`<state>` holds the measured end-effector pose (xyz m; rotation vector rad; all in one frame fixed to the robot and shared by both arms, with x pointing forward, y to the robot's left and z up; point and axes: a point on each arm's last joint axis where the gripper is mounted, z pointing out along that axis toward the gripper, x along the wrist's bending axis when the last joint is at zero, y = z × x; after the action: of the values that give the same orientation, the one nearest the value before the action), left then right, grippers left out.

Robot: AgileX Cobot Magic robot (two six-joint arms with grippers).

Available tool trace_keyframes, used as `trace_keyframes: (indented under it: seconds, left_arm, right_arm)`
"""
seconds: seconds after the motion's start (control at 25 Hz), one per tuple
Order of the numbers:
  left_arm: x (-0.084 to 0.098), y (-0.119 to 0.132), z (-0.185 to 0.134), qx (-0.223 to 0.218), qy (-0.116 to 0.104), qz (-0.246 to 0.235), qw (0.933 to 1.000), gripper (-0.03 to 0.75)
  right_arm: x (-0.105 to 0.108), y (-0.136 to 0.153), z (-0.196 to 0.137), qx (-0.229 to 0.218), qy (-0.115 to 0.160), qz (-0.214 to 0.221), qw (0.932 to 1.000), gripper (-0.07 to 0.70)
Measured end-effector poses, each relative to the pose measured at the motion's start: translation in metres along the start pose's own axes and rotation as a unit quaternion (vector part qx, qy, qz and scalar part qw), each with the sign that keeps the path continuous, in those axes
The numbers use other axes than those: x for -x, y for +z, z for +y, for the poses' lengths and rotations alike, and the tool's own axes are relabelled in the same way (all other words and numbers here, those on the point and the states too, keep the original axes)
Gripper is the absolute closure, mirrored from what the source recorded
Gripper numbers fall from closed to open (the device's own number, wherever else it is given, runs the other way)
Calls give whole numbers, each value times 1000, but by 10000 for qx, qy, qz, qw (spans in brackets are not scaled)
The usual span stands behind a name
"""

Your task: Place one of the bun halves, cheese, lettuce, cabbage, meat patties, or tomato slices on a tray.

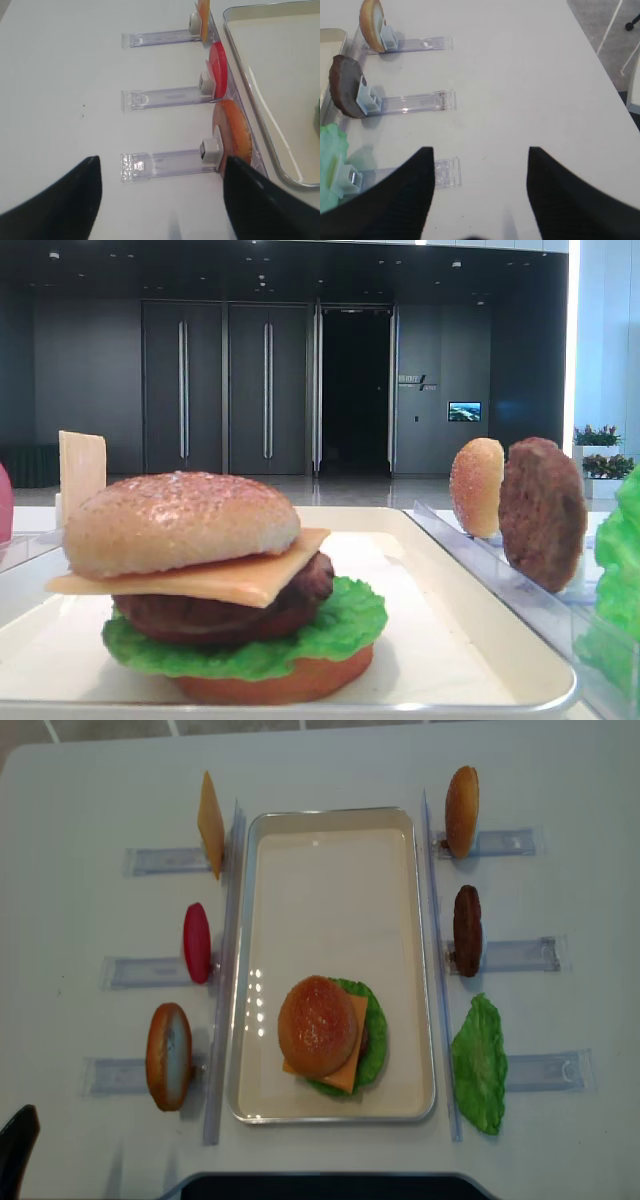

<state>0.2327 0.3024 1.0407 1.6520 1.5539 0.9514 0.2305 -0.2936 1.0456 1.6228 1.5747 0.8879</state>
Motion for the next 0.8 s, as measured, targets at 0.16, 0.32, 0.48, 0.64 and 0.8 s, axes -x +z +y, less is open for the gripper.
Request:
trace_keyframes:
  seconds: [0.16,0.32,0.48,0.64,0.8]
  left_arm:
    - [0,0,0,0,0,0,10000,139]
    - [0,0,0,0,0,0,10000,139]
    - [0,0,0,0,0,0,10000,139]
    - [0,0,0,0,0,0,10000,139]
    - [0,0,0,0,0,0,10000,139]
  right_arm:
    - [0,0,0,9,-1,-12,10000,211]
    - [0,0,0,9,-2,-15,10000,211]
    - [0,0,0,9,3,-15,10000,211]
    - [0,0,0,14,3,-15,10000,211]
    - [0,0,0,14,6,-15,10000,211]
